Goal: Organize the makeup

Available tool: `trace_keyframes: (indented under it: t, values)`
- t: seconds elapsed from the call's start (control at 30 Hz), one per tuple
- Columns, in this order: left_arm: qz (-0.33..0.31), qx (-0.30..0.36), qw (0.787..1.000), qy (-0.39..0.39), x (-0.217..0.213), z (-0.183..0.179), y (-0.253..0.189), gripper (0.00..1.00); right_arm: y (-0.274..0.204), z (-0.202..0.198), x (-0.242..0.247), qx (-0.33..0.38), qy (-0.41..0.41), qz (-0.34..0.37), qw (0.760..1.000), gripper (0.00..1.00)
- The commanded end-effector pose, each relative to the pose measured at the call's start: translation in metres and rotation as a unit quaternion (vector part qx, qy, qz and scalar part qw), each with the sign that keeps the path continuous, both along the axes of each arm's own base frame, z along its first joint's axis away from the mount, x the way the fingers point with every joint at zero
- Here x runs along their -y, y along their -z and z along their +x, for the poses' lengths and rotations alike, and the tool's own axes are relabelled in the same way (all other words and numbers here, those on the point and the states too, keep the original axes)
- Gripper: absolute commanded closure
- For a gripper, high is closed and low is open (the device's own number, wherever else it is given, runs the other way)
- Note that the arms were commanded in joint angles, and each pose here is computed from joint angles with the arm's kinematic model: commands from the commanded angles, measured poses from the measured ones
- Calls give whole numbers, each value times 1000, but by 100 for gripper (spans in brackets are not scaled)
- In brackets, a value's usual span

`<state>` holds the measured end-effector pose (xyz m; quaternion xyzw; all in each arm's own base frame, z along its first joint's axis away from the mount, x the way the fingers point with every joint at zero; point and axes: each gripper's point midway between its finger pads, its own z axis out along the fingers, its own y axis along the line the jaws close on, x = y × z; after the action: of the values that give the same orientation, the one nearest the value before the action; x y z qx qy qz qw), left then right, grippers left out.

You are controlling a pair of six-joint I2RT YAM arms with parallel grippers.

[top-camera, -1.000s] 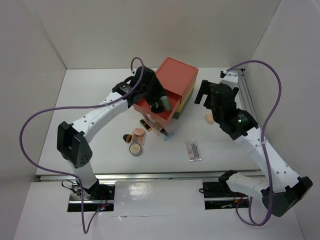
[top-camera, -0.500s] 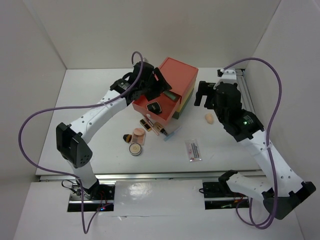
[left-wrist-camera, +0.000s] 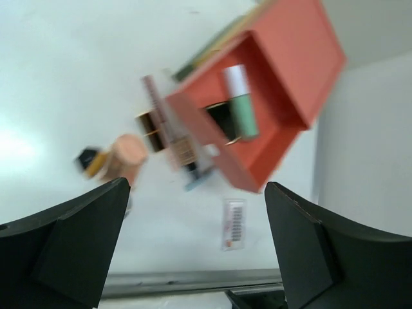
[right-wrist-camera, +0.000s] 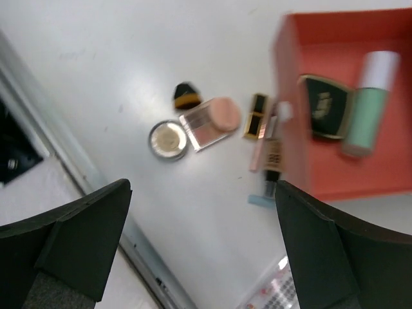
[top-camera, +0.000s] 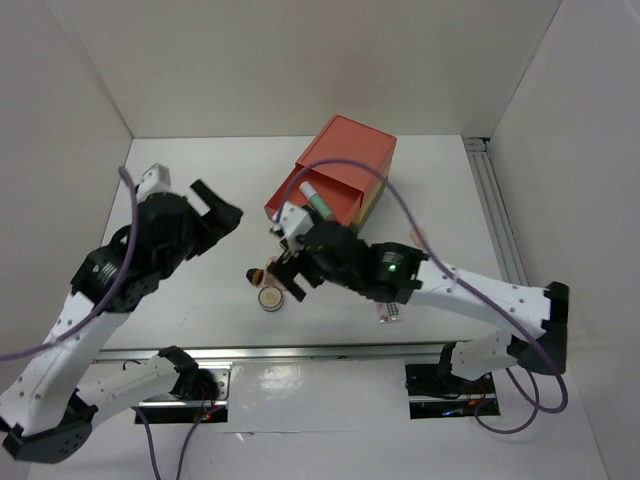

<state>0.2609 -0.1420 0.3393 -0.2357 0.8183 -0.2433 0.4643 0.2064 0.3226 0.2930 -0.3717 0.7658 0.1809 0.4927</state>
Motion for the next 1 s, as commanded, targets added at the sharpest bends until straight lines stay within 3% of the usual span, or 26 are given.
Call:
trace_keyframes:
  t: [0.0,0.07,0.23,0.37,0.57,0.8,0.97]
  values:
    - [55,-84,989,-105,-64,-42,52,0,43,-18,-29,-3,-49,-71,996,0]
    - [62,-116,982,-137,-83,-64,65,0,78,-30,-50,-38,-75,-92,992,0]
    - [52,-99,980,-166,-106,-84,54,0,136,-49,-87,-88,-96,-103,986,0]
    - [59,-96,980,-166,-111,-88,55,0,192,-34,-98,-99,-55,-159,981,0]
    - [68,-102,980,-157,-108,-86,56,0,243,-12,-110,-100,-5,-182,978,0]
    - [77,-113,980,-145,-107,-89,61,0,259,15,-117,-135,9,-142,981,1]
    - [71,-105,981,-145,-108,-92,59,0,264,12,-127,-145,-6,-132,980,18]
